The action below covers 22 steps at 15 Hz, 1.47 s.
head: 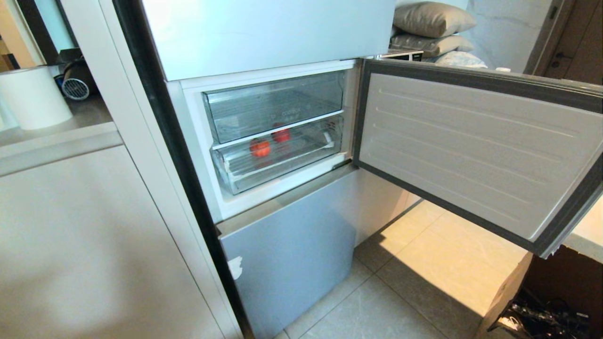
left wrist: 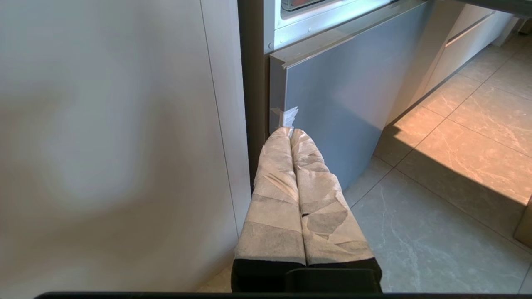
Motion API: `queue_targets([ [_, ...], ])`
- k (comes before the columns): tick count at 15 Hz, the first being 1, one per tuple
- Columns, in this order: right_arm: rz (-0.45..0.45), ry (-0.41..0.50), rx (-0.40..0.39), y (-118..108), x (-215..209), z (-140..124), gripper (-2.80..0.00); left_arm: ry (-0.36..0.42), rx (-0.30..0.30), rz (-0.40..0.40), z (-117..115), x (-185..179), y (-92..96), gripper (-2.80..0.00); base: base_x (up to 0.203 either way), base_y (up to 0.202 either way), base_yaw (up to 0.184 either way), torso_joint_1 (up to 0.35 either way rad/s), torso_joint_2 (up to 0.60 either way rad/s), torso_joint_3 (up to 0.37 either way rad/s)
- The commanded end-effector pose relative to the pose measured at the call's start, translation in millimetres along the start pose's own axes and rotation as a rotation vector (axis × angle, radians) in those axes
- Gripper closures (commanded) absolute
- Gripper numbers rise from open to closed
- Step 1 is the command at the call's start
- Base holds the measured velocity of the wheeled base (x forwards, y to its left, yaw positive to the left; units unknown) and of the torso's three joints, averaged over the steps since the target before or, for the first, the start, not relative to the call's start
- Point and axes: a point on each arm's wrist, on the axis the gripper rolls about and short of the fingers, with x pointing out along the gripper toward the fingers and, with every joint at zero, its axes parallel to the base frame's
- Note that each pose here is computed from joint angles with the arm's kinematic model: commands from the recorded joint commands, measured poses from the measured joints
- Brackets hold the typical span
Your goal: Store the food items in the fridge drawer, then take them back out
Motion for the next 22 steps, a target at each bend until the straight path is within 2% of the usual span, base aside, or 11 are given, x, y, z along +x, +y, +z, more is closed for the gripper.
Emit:
queue_targets([
  [1, 0.000, 0.058, 0.015, -4.6, 7.4, -5.5, 0.00, 0.000, 0.000, 0.001, 0.1, 0.0, 0.0, 0.00, 0.000, 0.000, 0.000, 0.000, 0.00, 0.000],
  [5, 0.000, 0.154, 0.024, -3.4, 10.8, -16.1, 0.00, 0.000, 0.000, -0.001, 0.1, 0.0, 0.0, 0.00, 0.000, 0.000, 0.000, 0.000, 0.00, 0.000],
  [10, -0.001, 0.203, 0.030, 1.8, 7.1, -28.5, 0.00, 0.000, 0.000, -0.001, 0.1, 0.0, 0.0, 0.00, 0.000, 0.000, 0.000, 0.000, 0.00, 0.000],
  [13, 0.004, 0.258, 0.024, 21.2, -17.1, -50.2, 0.00, 0.001, 0.000, 0.002, -0.1, 0.0, 0.0, 0.00, 0.000, 0.000, 0.000, 0.000, 0.00, 0.000],
  [16, 0.033, 0.266, -0.014, 52.2, -55.9, -81.0, 0.00, 0.001, 0.000, 0.001, -0.1, 0.0, 0.0, 0.00, 0.000, 0.000, 0.000, 0.000, 0.00, 0.000],
  [18, 0.042, 0.229, -0.014, 64.2, -80.1, -93.5, 0.00, 0.002, 0.000, 0.000, -0.4, 0.1, 0.0, 0.00, 0.000, 0.000, 0.000, 0.000, 0.00, 0.000],
  [21, 0.037, -0.018, 0.036, 66.5, -92.7, -90.6, 0.00, 0.000, 0.000, 0.001, 0.1, 0.0, 0.0, 0.00, 0.000, 0.000, 0.000, 0.000, 0.00, 0.000],
  [22, 0.008, -0.048, 0.066, 64.9, -93.3, -90.3, 0.00, 0.001, 0.000, 0.000, -0.1, 0.0, 0.0, 0.00, 0.000, 0.000, 0.000, 0.000, 0.00, 0.000],
])
